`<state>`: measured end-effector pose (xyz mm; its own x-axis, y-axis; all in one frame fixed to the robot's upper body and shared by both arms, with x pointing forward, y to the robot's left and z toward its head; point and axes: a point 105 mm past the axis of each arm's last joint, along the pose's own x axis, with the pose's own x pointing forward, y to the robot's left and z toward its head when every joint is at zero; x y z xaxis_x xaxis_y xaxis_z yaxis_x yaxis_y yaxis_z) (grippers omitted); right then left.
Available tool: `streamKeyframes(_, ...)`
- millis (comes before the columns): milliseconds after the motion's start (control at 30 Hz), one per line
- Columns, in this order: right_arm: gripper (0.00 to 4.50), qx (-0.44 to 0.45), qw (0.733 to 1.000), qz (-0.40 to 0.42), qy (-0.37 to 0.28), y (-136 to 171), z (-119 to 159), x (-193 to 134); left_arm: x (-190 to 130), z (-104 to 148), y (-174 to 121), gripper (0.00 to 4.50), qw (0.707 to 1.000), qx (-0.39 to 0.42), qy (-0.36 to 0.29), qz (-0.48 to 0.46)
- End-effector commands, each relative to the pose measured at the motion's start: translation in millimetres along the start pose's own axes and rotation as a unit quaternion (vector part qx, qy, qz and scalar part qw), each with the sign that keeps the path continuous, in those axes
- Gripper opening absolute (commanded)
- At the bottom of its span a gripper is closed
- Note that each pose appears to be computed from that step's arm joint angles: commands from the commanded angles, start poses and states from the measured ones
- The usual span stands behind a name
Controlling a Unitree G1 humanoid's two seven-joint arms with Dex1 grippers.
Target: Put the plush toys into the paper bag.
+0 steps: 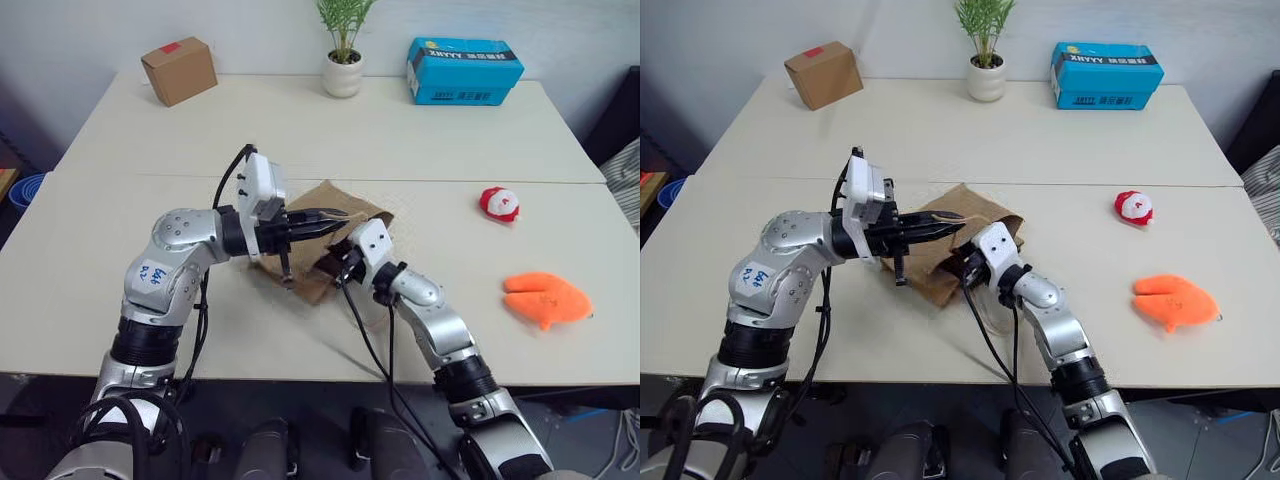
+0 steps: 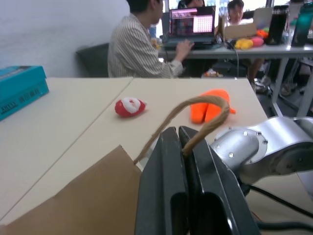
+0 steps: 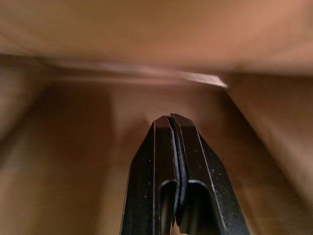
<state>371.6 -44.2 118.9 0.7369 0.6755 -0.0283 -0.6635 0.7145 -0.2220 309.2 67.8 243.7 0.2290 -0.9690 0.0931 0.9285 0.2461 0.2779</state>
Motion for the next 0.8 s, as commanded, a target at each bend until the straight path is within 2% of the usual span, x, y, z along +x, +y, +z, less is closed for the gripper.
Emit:
streamKeyframes(33,0.02,-0.020,1.000,0.012,0.005,6.9,-0.8,4.5,-2.1,36.7,7.0,0.00,0.995,-0.010,-0.093,0.020)
streamKeyframes(100,0.02,-0.037,0.999,0.029,0.016,13.0,-6.9,4.3,-9.3,53.3,24.2,0.00,0.988,-0.026,-0.140,0.050)
streamKeyframes(167,0.02,-0.042,0.998,0.039,0.021,15.2,-9.5,3.5,-14.1,58.2,33.1,0.00,0.986,-0.029,-0.151,0.063)
streamKeyframes(400,0.02,-0.025,0.996,0.062,0.067,21.9,-25.3,-3.2,-20.3,75.4,33.4,0.00,0.984,-0.059,-0.167,0.002)
streamKeyframes(533,0.02,-0.019,0.995,0.063,0.071,21.9,-20.3,-5.6,-23.0,90.5,38.6,0.00,0.982,-0.054,-0.183,-0.006)
streamKeyframes(667,0.02,-0.018,0.996,0.062,0.057,21.0,-7.8,-5.5,-17.3,81.8,29.3,0.00,0.986,-0.049,-0.153,-0.033)
streamKeyframes(800,0.02,0.020,0.998,0.061,0.001,20.1,13.5,-5.1,-8.5,58.0,16.0,0.00,0.989,-0.057,-0.124,-0.052)
